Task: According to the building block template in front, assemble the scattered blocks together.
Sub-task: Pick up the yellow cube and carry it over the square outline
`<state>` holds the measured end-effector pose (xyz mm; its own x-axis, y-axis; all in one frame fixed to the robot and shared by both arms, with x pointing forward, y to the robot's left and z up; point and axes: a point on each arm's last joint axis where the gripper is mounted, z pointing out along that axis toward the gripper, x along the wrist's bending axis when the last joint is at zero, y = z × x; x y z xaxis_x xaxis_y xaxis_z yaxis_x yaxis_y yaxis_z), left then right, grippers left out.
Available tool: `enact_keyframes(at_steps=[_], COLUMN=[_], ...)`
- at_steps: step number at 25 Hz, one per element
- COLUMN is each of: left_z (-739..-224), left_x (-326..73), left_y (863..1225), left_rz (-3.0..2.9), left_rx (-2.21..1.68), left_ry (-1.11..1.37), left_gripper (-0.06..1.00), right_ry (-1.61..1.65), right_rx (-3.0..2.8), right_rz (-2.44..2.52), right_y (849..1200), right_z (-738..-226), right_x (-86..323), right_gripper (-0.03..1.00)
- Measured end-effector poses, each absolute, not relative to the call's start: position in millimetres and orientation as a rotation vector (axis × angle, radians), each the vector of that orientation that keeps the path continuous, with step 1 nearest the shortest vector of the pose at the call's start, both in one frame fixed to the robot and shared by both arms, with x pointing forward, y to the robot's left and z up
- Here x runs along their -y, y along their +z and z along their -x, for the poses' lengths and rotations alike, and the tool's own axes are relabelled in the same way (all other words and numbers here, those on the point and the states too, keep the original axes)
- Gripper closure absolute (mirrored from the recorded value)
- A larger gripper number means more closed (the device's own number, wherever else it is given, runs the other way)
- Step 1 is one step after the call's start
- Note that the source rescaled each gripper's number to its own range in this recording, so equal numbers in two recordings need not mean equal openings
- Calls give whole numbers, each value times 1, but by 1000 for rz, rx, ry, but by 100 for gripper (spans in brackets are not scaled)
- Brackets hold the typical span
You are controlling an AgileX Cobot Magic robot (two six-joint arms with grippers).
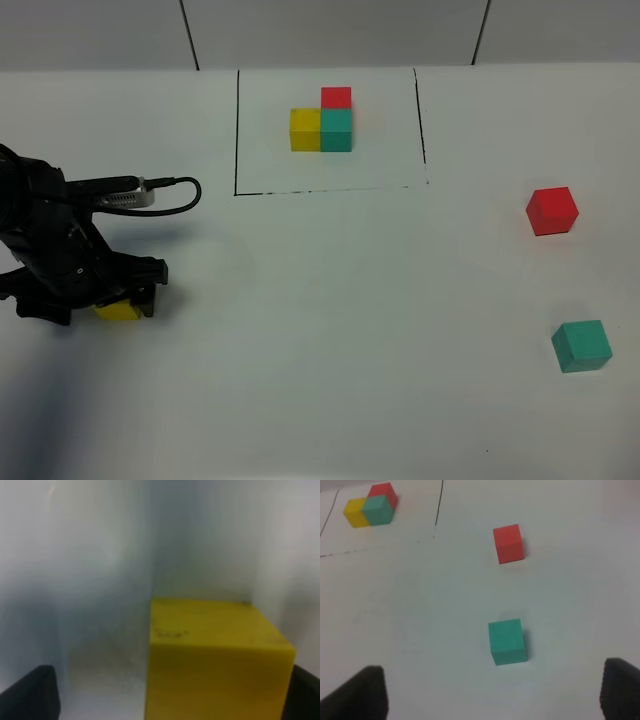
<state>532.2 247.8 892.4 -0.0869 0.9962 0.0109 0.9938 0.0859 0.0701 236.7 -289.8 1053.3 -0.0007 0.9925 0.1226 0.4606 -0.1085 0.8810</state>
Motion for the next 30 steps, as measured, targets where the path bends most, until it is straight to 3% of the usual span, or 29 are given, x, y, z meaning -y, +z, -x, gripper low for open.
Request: enact_keyframes(at_steps=[3,6,7,15,30], left_z=[-533,-534,-535,-544,-558], left_x=[-248,-247,-247,-233,-110], left_y=[892,893,893,912,966], left_rz=[-2090,-2082,-2081,-2364,-3023], left_rx=[-2279,-2270,-2269,-2067,-665], left_ry=[99,109,110,78,212], left_gripper=[42,85,94,94,94], right_ry=[1056,1056,1056,1056,1056], right_rx=[-1520,-1520,-1520,-1520,-1520], right_rz=[-1636,-1636,-1636,-1636,-1636], right_y=[1053,1053,1053,1053,1053], right_z=[-237,-237,-237,-237,-237], right_x=[290,290,290,290,290], right_gripper=[24,24,24,24,24])
